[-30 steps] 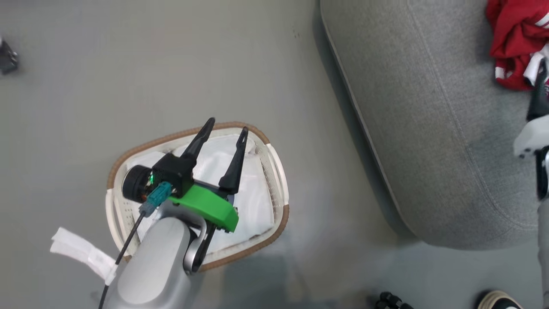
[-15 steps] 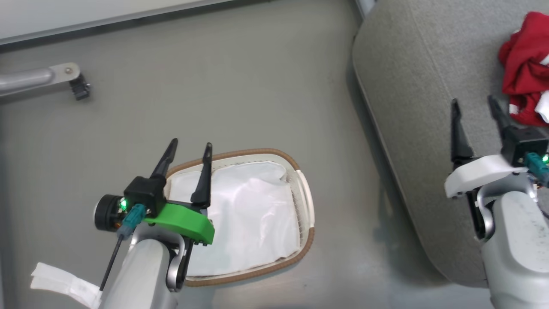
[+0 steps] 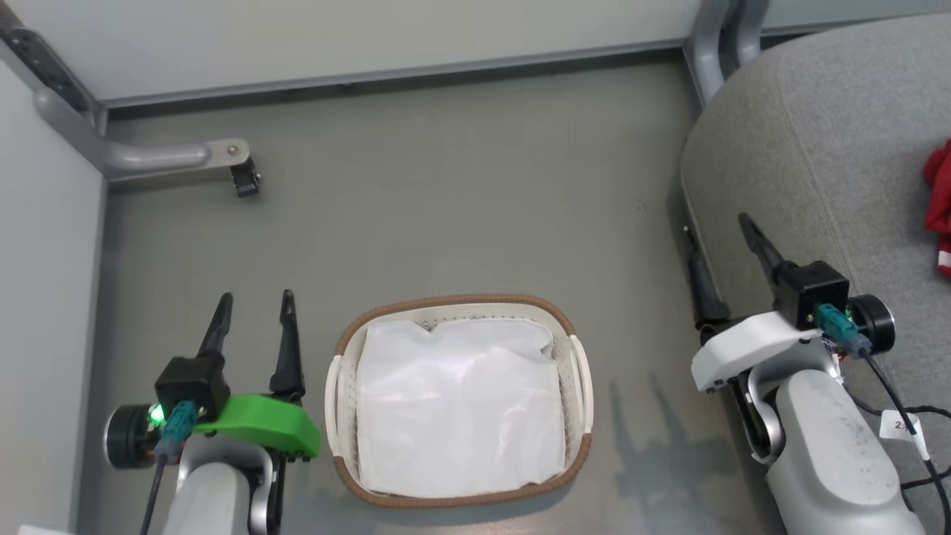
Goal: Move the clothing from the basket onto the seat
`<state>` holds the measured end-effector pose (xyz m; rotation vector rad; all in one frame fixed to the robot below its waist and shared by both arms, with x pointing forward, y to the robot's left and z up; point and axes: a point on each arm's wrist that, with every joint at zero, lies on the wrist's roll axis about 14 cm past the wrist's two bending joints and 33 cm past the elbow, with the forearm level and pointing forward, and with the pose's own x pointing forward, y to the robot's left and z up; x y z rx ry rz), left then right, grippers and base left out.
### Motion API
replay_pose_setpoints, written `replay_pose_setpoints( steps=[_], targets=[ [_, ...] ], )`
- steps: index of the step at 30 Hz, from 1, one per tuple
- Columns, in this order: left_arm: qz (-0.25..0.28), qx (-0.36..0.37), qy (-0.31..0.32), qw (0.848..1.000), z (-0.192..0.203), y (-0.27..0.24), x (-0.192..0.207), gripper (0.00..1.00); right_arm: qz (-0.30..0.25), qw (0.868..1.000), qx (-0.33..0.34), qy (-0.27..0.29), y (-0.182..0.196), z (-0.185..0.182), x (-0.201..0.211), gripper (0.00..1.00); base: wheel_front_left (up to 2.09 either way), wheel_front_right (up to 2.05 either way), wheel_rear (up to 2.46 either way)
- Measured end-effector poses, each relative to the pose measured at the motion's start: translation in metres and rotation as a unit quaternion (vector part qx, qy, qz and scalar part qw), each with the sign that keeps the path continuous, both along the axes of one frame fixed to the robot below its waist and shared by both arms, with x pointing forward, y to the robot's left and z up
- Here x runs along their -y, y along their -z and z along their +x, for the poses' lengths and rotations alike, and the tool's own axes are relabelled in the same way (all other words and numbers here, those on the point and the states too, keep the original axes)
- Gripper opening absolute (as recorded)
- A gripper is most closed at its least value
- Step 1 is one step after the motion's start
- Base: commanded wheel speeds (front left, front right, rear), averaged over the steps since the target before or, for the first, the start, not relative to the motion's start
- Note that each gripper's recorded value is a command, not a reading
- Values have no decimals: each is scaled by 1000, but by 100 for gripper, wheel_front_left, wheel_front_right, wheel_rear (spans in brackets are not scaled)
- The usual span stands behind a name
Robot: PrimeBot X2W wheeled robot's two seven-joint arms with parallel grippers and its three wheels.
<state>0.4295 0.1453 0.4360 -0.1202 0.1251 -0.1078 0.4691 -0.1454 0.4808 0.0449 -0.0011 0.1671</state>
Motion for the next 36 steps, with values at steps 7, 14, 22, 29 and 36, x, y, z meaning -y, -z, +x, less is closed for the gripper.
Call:
replay_pose_setpoints(
  steps=[7,14,22,29,36],
  targets=[
    [-15,2,-16,1000,-23,-5,-14,100,13,1000,-4,-16,-1,-19,-14,100,0,0,0],
    [-31,-1,-28,999,-47,-5,-20,100,20,1000,-9,-18,0,-41,-15,100,0,0,0],
    [-35,-2,-36,999,-71,-6,-22,100,23,1000,-16,-13,4,-68,-12,100,0,0,0],
    [-46,-4,-31,998,-80,-5,-18,0,23,1000,-17,-1,4,-78,-3,0,0,0,0],
    [-57,-35,-34,997,-86,10,-16,0,38,997,-60,6,28,-89,-3,0,0,0,0]
  ],
)
